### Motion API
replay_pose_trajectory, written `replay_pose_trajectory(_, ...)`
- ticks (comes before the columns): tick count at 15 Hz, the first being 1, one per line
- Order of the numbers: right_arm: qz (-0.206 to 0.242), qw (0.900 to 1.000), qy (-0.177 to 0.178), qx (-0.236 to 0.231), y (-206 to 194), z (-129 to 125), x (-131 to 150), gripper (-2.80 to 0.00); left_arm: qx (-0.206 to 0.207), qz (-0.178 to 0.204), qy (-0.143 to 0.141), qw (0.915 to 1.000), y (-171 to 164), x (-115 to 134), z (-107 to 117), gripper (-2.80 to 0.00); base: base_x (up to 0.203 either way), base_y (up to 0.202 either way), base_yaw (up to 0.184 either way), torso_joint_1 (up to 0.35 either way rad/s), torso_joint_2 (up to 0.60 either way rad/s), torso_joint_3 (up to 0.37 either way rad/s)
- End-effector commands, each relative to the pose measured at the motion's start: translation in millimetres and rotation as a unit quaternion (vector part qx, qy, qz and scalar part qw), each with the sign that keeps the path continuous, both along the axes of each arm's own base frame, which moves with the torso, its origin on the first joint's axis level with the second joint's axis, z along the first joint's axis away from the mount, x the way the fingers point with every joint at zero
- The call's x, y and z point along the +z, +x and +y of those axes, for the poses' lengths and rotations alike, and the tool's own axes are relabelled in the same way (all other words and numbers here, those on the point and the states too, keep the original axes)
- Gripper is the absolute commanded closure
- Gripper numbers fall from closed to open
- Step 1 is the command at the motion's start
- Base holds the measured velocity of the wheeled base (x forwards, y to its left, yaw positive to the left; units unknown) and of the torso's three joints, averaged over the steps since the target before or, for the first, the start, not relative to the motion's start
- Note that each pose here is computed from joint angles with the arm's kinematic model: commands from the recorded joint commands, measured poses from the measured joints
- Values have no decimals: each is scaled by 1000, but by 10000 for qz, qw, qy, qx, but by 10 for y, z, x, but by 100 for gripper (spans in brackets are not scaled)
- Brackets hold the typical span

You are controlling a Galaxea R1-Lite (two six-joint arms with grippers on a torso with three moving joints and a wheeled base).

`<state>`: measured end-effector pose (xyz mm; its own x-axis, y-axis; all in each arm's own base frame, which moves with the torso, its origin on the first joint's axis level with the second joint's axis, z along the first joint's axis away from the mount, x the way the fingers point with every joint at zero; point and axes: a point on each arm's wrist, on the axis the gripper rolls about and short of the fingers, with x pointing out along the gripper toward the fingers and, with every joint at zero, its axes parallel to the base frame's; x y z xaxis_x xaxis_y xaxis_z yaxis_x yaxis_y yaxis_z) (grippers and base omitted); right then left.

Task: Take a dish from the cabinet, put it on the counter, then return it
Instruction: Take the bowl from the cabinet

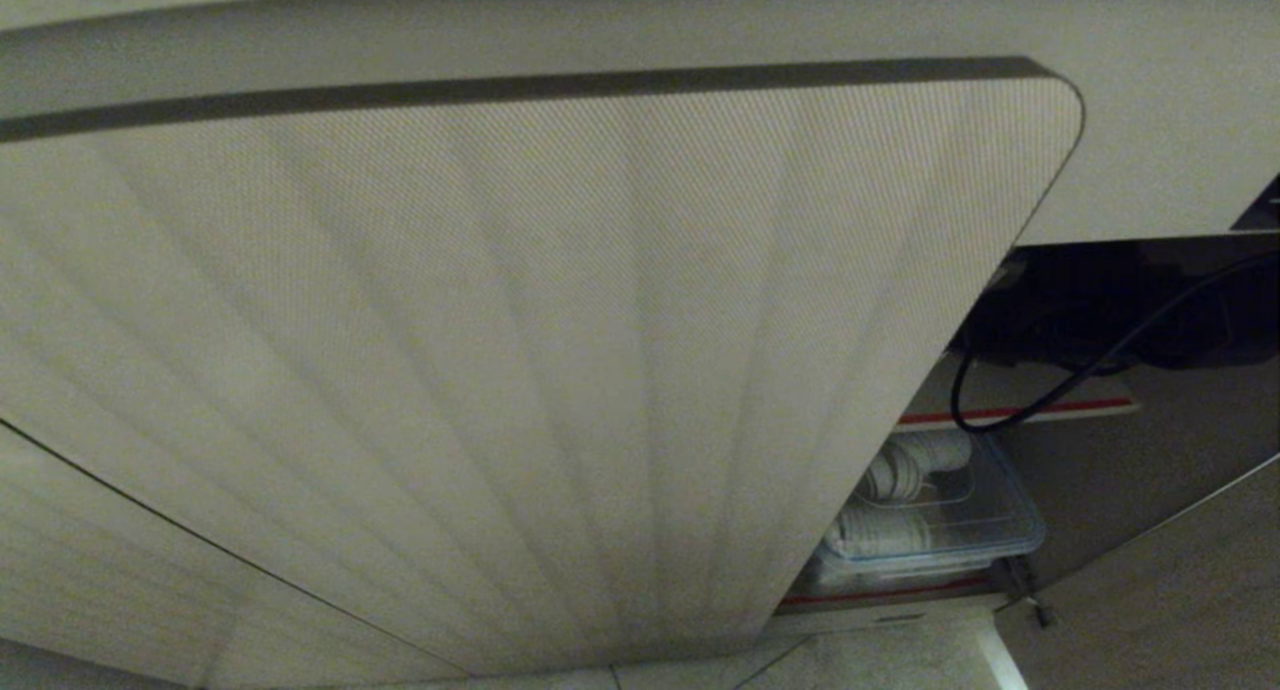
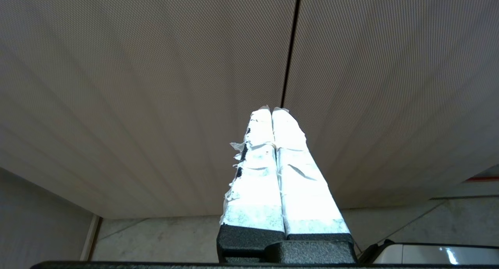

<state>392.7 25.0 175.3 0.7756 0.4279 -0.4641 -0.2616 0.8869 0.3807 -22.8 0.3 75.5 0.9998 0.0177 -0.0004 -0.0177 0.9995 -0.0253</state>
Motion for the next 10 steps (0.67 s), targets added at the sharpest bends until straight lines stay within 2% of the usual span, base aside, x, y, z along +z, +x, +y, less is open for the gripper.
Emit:
replay_pose_trajectory(1, 5, 10000, 6, 22, -34, 7, 11, -280, 4, -2, -4, 10000, 0, 0, 0, 0, 0, 0, 0, 0, 0, 0)
replay_pose_trajectory(10, 28, 10000, 4, 22, -53, 7, -1, -280, 4, -2, -4, 10000, 0, 0, 0, 0, 0, 0, 0, 0, 0, 0)
